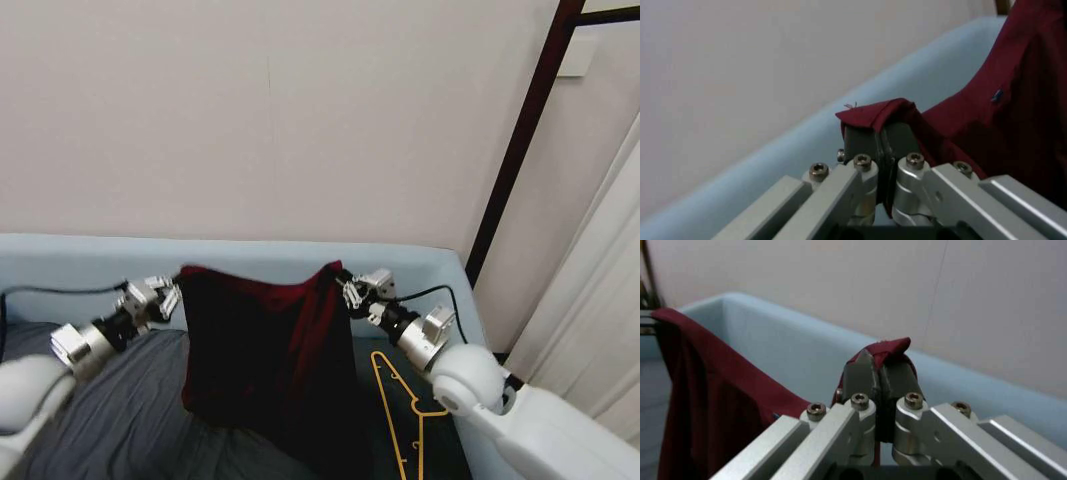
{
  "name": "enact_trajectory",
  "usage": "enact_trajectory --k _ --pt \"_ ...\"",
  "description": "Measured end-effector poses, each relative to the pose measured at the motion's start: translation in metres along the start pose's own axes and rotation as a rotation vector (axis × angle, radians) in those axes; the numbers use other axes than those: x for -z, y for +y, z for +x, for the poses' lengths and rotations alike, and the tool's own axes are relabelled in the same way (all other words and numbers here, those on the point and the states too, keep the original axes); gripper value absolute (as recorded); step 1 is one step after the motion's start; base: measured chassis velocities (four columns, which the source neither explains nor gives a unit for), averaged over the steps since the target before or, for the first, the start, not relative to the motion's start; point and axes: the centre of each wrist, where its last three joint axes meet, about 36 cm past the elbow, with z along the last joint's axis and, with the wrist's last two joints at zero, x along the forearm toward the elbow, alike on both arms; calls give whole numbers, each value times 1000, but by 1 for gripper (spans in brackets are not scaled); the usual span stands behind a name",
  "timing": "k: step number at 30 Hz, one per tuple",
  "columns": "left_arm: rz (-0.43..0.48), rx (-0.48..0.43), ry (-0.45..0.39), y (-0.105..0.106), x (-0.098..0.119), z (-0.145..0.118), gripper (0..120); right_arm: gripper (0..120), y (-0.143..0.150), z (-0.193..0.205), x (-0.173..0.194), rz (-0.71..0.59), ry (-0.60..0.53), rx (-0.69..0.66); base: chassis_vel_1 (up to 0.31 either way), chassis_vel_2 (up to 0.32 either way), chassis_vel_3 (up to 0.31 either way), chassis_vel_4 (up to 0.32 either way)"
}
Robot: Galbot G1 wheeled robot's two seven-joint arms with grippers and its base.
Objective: Pick up the clothes from the sofa and hang them on the clothes hanger.
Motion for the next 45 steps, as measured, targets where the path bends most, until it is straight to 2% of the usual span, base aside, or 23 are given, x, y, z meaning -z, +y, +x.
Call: enact_trajectory --k 2,3,5,7,8,10,16,17,19,20,25,27,31,32,35,37,40,45 --pt "3 1 4 -1 -2 1 0 0 0 0 -2 0 3 -1 0 0 0 0" --pt "60 35 59 -25 -32 12 0 0 6 1 -30 8 60 -8 0 0 0 0" --pt "105 129 93 -57 -56 17 0 0 20 5 -63 1 112 4 0 0 0 0" --pt "87 156 96 -64 -60 16 0 0 26 6 -71 -11 125 7 0 0 0 0" --pt "47 171 95 -68 -61 14 0 0 33 7 -78 -20 133 11 0 0 0 0" --pt "-2 171 81 -69 -55 11 0 0 39 9 -83 -27 137 7 0 0 0 0" --pt "-26 158 54 -67 -44 8 0 3 44 10 -86 -48 142 -10 0 0 0 0" --pt "-36 148 43 -67 -40 7 0 7 46 12 -87 -61 146 -22 0 0 0 0" --pt "-90 109 -3 -63 -24 6 0 20 53 25 -97 -87 246 -149 0 0 0 0" --pt "-90 109 -3 -63 -24 6 0 20 53 25 -97 -87 246 -149 0 0 0 0" --pt "-113 61 -30 -67 -11 2 0 42 50 48 -119 -189 513 -387 0 0 0 0" --pt "-112 55 -30 -68 -12 2 0 45 48 52 -124 -198 537 -400 0 0 0 0" --pt "-86 36 -9 -77 -24 -2 0 64 38 66 -154 -204 603 -444 0 0 0 0" --pt "-86 36 -9 -77 -24 -2 0 64 38 66 -154 -204 603 -444 0 0 0 0" --pt "-76 23 -2 -81 -30 -7 0 77 28 73 -166 -169 649 -482 0 0 0 0" --pt "-77 20 -3 -80 -30 -8 0 80 26 73 -167 -158 668 -494 0 0 0 0" --pt "-86 14 -11 -76 -29 -14 0 95 15 75 -177 -143 776 -559 0 0 0 0" --pt "-92 14 -15 -71 -30 -18 0 100 -3 81 -186 -198 911 -576 0 0 0 0"
